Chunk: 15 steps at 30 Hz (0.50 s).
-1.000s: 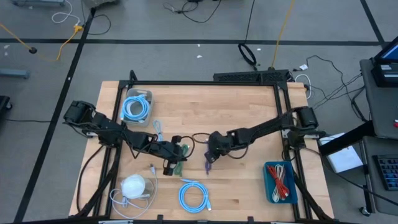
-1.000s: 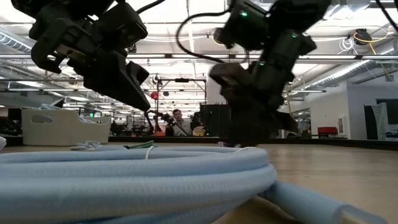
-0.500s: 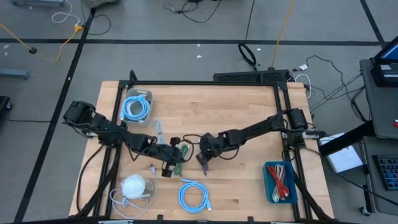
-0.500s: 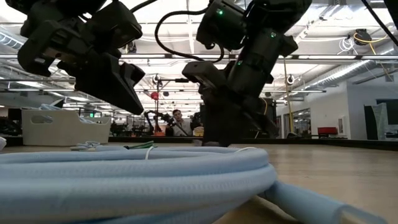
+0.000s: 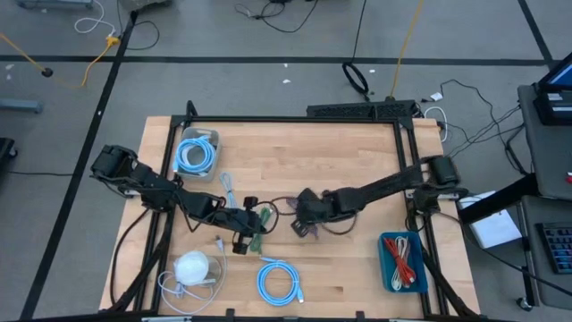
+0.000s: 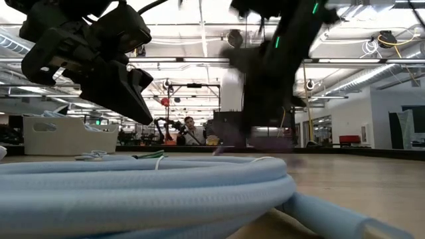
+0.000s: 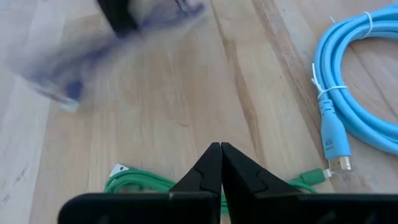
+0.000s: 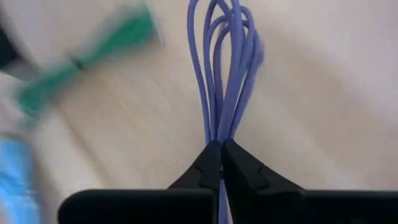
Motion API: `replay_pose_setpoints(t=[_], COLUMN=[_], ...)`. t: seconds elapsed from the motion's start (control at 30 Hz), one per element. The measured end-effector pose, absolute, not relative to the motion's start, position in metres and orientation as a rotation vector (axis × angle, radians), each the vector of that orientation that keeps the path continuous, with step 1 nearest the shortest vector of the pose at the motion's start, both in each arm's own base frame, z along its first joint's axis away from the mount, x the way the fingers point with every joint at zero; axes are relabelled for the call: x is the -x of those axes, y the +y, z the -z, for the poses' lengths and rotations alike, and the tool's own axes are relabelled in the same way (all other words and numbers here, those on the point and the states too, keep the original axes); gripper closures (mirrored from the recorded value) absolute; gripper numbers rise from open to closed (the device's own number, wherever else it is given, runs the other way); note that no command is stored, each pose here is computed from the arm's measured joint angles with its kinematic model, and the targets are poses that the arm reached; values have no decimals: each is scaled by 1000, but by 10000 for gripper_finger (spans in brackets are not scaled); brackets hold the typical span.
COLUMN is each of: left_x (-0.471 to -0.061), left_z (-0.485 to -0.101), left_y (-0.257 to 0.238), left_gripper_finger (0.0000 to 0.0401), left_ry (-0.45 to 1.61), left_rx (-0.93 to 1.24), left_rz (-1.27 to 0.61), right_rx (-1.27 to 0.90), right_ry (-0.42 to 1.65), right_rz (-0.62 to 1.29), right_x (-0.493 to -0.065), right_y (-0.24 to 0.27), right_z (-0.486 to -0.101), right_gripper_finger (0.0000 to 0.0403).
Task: Pick & Place USB Port
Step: Put the gray USB cable into the blue basket
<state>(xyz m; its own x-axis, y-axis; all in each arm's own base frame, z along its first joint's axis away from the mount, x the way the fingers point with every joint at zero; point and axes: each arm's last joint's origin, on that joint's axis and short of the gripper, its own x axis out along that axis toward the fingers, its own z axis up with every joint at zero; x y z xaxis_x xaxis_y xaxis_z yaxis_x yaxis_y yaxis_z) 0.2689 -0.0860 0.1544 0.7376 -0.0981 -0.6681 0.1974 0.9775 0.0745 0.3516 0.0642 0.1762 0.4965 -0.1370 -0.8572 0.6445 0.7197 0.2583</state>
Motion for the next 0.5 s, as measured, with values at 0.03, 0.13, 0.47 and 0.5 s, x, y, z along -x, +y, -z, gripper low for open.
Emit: replay_pose_setpoints(t=[0.03, 0.13, 0.47, 0.5], left_x=[-269, -268, -264, -264], left_z=[-154, -153, -149, -149], left_y=[-86, -86, -84, -84], left_gripper_finger=[394, 397, 397, 394], left_ry=[726, 740, 776, 777], left_rx=[-145, -147, -168, -167], left_rz=[162, 158, 120, 119], right_rx=[-607, -625, -890, -907], right_ry=[915, 893, 941, 980], right_rz=[529, 591, 876, 926], right_x=[-344, -311, -177, -166], right_y=[67, 79, 144, 149], right_z=[-191, -229, -278, -276], right_gripper_finger=[402, 402, 402, 402])
